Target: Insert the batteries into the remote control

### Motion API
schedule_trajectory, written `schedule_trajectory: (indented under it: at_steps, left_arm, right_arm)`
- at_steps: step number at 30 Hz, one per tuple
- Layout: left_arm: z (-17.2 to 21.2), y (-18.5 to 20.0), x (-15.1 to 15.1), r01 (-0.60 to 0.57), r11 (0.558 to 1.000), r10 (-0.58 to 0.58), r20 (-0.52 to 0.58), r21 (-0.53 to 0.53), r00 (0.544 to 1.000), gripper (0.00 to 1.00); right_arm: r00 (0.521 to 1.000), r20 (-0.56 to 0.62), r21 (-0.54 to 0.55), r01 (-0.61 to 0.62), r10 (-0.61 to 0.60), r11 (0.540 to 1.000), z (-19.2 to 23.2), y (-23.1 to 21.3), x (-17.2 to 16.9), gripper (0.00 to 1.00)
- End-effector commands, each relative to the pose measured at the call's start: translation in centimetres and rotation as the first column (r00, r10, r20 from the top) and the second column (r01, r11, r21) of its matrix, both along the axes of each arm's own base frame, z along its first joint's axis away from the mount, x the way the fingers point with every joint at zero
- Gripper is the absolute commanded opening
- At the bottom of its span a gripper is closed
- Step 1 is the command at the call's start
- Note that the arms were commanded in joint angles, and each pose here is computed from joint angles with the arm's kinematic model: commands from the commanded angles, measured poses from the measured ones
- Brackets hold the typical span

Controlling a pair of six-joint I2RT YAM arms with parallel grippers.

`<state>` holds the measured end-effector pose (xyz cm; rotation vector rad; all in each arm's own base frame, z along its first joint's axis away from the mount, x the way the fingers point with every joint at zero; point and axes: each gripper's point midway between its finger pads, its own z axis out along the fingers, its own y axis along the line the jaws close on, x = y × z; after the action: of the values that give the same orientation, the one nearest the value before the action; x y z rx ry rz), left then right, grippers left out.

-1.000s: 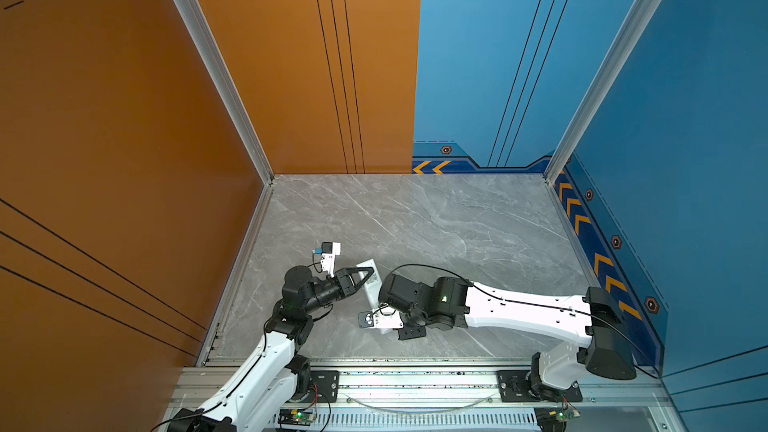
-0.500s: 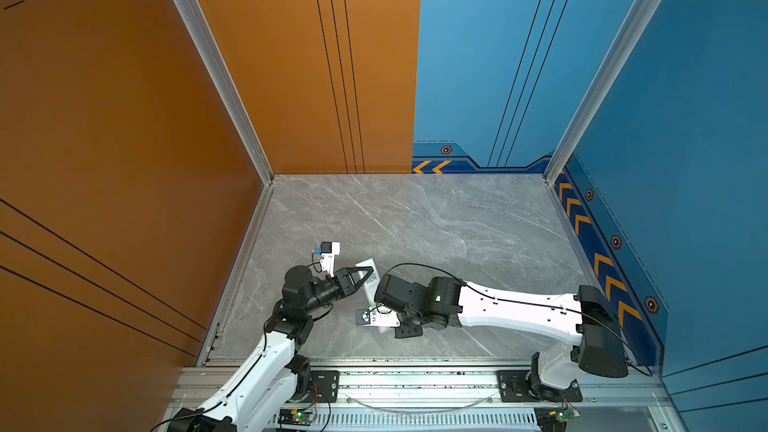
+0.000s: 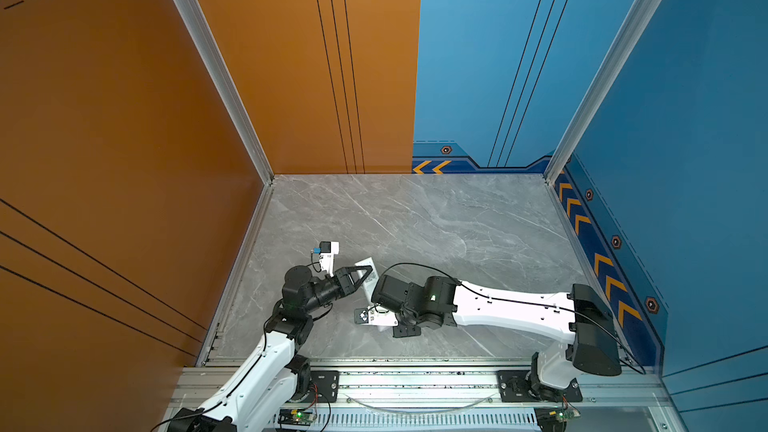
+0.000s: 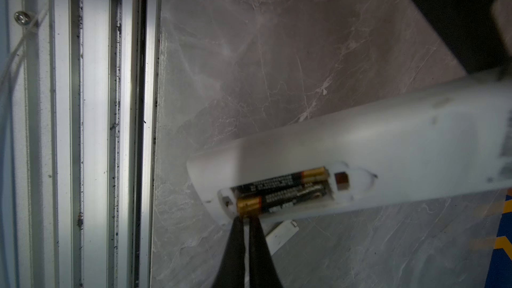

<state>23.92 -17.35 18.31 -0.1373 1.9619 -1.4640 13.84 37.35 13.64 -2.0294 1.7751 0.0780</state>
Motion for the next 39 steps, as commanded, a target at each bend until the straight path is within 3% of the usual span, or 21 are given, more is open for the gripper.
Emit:
schedule_trajectory:
  at_steps: [1,39]
  left_arm:
    - [2.5,-0.9,-0.6,0.062,0.997,-0.060,0.041,-0.046,0.997,0.00]
    - [2.8,-0.7,-0.7,0.058,0.997,-0.055,0.053,-0.051,0.997,0.00]
  right_arm:
    - [0.999,0.028,0.049,0.041,-0.043,0.998,0.7,1.5,1.1,0.02]
    - [0.972,0.035,-0.020,0.233,-0.232,0.972,-0.7,1.9,3.9,0.00]
